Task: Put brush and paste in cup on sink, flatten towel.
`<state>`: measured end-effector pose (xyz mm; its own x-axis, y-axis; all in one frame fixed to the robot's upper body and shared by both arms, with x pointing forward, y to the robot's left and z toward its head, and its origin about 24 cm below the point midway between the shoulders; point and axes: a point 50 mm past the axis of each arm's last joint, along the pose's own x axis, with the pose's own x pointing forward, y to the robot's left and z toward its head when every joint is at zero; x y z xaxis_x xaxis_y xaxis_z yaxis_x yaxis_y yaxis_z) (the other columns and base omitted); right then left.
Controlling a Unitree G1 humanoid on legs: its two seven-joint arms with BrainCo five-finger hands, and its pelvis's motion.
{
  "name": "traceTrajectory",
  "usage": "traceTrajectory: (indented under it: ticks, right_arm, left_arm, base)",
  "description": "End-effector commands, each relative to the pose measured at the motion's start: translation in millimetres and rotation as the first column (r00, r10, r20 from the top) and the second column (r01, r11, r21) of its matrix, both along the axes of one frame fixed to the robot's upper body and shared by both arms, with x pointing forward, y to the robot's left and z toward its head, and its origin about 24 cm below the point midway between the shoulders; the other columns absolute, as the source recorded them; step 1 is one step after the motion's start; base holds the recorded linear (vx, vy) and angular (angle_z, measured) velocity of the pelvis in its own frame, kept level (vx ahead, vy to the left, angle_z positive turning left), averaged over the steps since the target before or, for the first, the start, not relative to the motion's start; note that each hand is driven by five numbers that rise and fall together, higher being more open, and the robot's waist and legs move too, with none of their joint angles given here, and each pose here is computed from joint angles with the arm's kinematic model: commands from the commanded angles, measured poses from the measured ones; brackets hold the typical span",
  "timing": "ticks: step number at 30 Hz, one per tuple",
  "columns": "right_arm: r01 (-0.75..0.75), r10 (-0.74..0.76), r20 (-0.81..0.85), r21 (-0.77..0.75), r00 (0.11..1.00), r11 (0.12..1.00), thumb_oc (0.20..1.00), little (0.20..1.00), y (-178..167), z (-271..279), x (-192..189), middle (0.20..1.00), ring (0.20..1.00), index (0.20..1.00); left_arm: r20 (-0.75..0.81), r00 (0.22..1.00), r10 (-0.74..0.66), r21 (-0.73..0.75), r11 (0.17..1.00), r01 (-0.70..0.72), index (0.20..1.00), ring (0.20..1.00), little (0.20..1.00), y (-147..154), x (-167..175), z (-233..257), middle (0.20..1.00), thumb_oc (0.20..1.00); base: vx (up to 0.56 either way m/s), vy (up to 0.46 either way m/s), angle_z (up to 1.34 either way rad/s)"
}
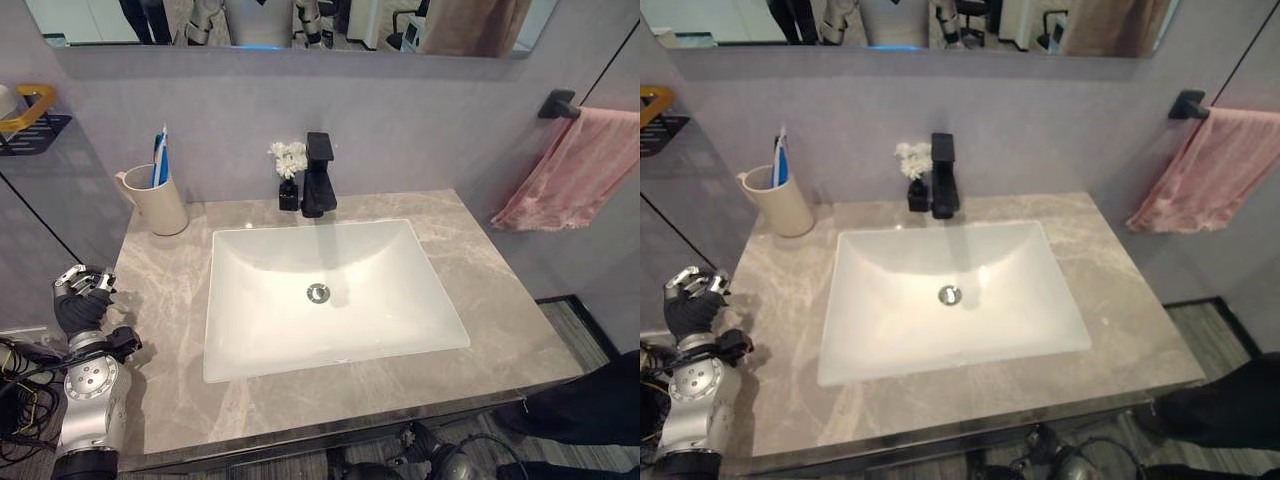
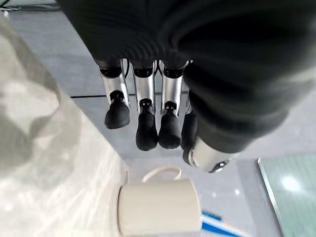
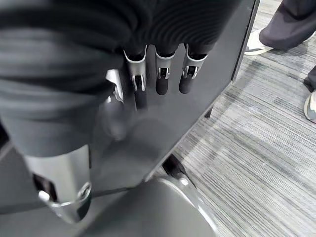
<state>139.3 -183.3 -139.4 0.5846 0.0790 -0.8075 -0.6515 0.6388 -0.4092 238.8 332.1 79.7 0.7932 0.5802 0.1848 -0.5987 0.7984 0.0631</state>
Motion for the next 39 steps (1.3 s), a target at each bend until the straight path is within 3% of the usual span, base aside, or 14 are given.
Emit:
traceTrajectory:
  ticks: [1, 27, 39]
  right_arm:
    - [-0.085, 0.085, 0.171, -0.007, 0.982, 0.996, 1.0, 1.0, 14.3, 23.3, 52.8, 1.0, 1.0, 1.0]
    - [-0.043, 0.047, 0.269, -0.02, 0.962, 0.999, 1.0, 1.0, 11.8, 37.1, 77.1, 1.0, 1.0, 1.0]
    - [-0.057, 0.055, 0.288, 0.0, 0.956, 0.998, 1.0, 1.0, 14.7, 39.4, 79.6, 1.0, 1.0, 1.0]
  left_arm:
    - [0.138, 0.99, 0.021, 0.064, 0.997, -0.03, 0.2, 0.2, 0.2, 9.5, 17.5, 42.1, 0.2, 0.2]
    - [0.169, 0.972, 0.164, 0.089, 0.979, -0.181, 0.2, 0.2, 0.2, 58.0, 57.4, 110.6, 0.2, 0.2]
    - [0.129, 0.988, 0.089, 0.216, 0.97, -0.115, 0.2, 0.2, 0.2, 50.6, 66.9, 121.6, 0.2, 0.2]
  base:
    - [-0.12, 0.004, -0.15]
    - [-0.02, -0.017, -0.06]
    - [0.0, -0.001, 0.03]
